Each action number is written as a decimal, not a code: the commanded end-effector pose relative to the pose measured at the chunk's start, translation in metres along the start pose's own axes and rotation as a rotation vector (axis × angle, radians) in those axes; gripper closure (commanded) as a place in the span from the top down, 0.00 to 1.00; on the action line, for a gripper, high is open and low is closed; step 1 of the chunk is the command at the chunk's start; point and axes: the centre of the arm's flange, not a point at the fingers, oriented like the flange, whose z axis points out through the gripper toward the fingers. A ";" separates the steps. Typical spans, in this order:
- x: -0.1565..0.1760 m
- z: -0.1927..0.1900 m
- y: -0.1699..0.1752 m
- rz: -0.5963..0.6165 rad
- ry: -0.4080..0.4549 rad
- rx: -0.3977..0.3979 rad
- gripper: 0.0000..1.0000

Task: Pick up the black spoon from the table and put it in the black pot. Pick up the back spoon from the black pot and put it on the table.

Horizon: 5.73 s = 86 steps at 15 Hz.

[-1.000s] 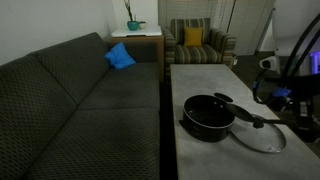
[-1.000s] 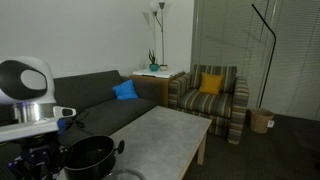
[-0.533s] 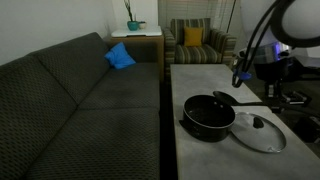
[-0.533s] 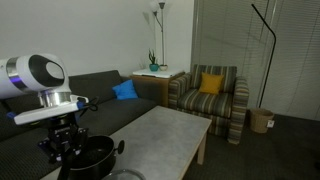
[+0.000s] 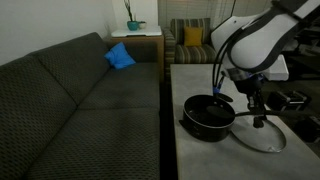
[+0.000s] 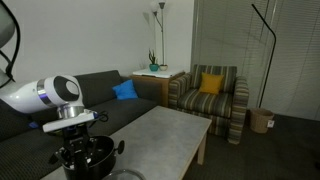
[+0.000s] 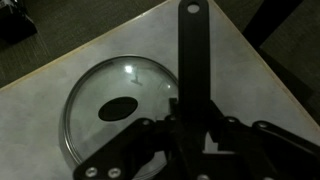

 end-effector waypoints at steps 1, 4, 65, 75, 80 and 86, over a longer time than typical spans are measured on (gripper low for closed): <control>0.056 0.011 0.012 -0.110 -0.072 -0.028 0.07; 0.078 0.019 -0.002 -0.172 -0.139 -0.058 0.07; 0.026 -0.001 0.092 -0.202 0.436 -0.013 1.00; 0.030 0.053 0.089 -0.373 0.408 0.051 1.00; 0.036 0.067 0.077 -0.413 0.399 0.070 0.95; 0.036 0.063 0.071 -0.402 0.383 0.064 0.47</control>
